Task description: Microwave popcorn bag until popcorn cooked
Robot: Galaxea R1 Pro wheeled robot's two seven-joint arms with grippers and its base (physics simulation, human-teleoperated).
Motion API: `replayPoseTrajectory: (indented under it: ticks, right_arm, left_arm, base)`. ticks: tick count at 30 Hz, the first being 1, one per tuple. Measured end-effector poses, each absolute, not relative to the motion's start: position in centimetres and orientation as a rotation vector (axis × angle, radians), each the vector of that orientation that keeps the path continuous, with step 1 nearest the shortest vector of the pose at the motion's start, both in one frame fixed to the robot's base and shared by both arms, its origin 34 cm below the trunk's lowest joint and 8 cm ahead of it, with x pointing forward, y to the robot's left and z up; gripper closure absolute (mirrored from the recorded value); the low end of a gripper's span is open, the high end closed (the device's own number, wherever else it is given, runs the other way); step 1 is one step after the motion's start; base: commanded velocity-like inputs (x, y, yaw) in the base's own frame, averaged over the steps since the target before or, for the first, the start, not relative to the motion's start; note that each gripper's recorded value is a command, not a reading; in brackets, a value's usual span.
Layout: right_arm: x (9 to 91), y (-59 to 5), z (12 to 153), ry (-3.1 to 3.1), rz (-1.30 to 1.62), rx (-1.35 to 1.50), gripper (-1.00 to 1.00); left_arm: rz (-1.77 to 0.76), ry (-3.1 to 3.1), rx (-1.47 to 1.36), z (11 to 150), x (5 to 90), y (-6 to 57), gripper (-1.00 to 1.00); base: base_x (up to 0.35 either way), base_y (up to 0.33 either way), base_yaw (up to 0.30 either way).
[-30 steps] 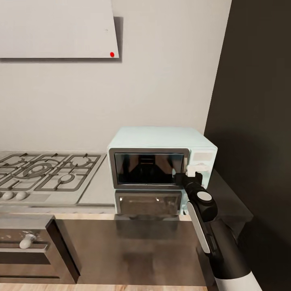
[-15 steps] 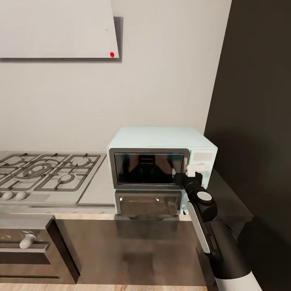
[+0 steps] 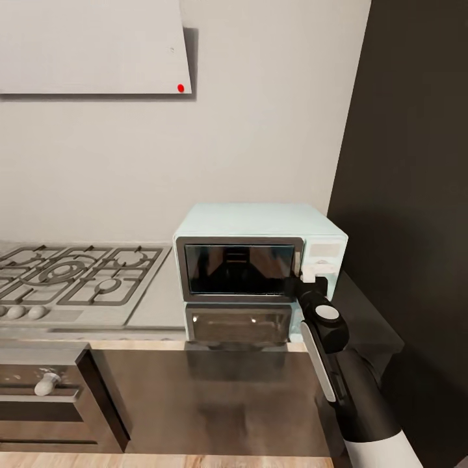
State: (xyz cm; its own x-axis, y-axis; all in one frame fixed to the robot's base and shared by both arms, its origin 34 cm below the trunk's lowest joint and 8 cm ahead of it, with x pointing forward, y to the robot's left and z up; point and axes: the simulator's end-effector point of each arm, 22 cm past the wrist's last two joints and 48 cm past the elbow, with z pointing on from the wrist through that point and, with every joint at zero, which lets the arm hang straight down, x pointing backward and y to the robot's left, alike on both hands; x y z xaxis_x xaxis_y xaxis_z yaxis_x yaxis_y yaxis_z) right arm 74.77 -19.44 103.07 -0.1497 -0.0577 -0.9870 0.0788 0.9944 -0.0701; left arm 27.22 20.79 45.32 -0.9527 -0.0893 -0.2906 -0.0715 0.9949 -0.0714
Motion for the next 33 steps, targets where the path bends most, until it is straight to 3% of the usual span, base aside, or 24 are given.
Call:
replayPoseTrajectory:
  ticks: [33]
  right_arm:
    - [74.83, -19.82, 103.04, 1.718, -0.119, 0.026, 1.00]
  left_arm:
    - [-0.086, 2.840, -0.117, 45.31, 27.23, 20.79, -1.00]
  base:
    - [-0.063, 0.014, 0.000]
